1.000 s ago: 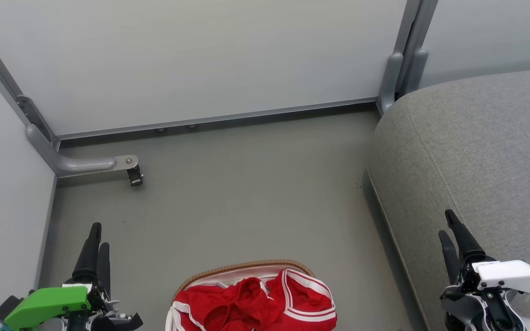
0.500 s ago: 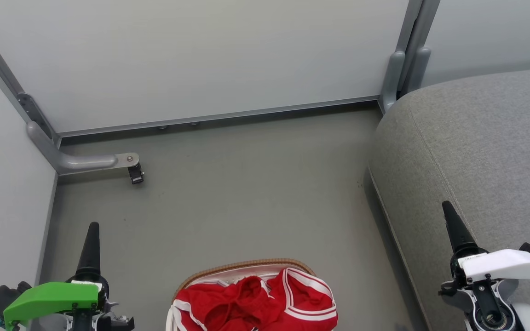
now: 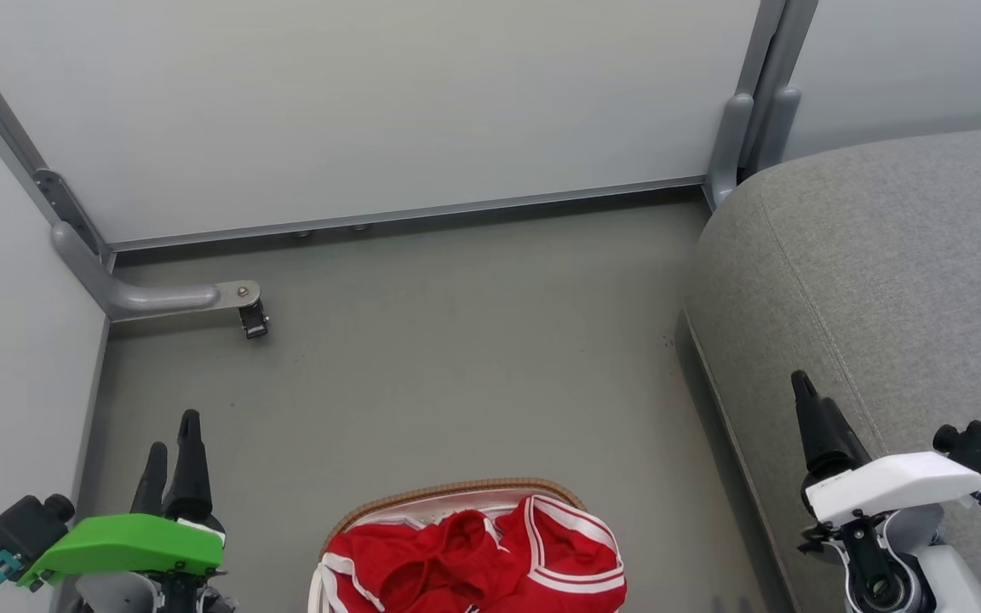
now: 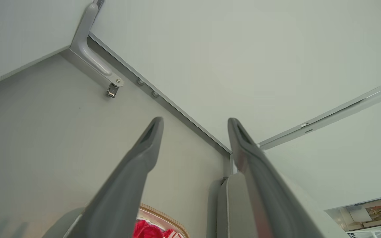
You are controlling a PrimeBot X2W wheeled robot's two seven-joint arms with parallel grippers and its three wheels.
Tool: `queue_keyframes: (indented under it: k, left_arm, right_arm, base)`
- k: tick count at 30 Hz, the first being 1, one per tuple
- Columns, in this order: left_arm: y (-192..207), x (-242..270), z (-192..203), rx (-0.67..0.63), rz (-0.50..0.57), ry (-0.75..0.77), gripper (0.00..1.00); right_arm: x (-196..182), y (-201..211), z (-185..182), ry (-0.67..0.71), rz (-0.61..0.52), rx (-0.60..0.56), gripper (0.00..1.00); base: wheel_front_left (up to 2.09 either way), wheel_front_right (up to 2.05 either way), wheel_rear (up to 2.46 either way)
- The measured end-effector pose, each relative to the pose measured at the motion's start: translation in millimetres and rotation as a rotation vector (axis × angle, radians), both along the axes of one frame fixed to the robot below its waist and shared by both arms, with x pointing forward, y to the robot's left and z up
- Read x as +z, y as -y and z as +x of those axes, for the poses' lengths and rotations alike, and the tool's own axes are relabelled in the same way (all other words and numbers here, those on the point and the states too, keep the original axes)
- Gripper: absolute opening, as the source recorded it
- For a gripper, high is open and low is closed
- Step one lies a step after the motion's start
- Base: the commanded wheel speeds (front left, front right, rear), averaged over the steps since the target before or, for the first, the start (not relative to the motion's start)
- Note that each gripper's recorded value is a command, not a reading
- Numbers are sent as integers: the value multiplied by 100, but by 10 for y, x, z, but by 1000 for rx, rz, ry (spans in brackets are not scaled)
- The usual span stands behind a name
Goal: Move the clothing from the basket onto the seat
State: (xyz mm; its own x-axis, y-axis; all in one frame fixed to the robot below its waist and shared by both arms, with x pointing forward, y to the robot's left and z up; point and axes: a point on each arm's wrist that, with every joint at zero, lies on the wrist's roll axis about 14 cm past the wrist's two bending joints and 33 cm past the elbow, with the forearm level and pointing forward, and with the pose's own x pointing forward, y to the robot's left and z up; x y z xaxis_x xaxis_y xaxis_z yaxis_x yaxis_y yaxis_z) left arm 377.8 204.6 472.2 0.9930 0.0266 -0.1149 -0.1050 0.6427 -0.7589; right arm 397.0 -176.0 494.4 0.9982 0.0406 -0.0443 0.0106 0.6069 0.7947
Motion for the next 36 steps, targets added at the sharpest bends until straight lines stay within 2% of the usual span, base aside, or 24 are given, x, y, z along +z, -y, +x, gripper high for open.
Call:
queue_keyframes:
  k: [17,36]
  left_arm:
    - [51,-3,-7,-55,291,0,100]
    - [123,-84,-61,-104,524,-7,100]
  right_arm:
    - [-46,-123,33,13,-260,50,100]
    - [-60,-287,12,55,-502,119,100]
  base:
    - [0,0,0]
    - [0,0,0]
